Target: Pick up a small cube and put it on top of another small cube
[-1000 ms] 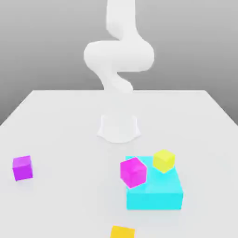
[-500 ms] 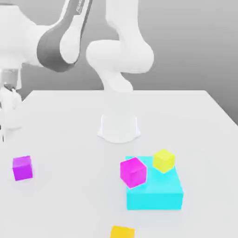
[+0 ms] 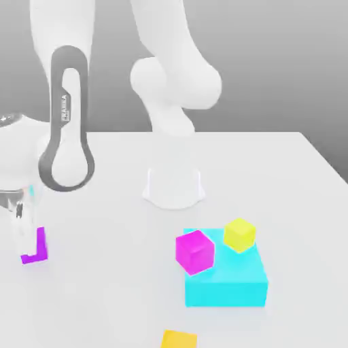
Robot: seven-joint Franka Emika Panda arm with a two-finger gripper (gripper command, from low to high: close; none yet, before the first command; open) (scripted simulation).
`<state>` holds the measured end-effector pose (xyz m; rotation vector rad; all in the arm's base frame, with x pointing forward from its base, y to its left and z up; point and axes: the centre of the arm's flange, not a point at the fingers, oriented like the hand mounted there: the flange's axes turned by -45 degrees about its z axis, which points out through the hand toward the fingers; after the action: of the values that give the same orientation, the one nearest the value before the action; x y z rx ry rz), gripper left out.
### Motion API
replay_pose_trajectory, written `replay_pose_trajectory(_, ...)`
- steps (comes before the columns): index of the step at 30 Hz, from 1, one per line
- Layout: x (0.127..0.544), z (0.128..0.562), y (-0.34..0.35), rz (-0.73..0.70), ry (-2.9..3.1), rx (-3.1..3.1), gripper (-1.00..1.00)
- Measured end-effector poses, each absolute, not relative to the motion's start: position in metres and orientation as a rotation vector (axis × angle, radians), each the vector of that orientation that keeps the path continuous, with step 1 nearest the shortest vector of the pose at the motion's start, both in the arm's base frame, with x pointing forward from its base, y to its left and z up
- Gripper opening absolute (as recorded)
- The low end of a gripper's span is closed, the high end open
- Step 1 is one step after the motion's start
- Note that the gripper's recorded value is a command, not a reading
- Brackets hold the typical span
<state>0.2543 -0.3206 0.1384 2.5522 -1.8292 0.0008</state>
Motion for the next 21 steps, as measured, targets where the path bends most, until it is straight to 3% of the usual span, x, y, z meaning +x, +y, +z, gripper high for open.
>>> replay_pose_trajectory(3,0.254,0.144,-0.321,0.000,-1.830,2.552,-1.00)
replay_pose_trajectory(9,0.271,0.203,-0.305,0.005,-1.809,2.580,-1.00)
replay_pose_trajectory(14,0.347,0.252,-0.194,0.012,-1.646,2.728,-1.00)
replay_pose_trajectory(21,0.371,0.308,-0.023,-0.002,-1.410,2.841,-1.00)
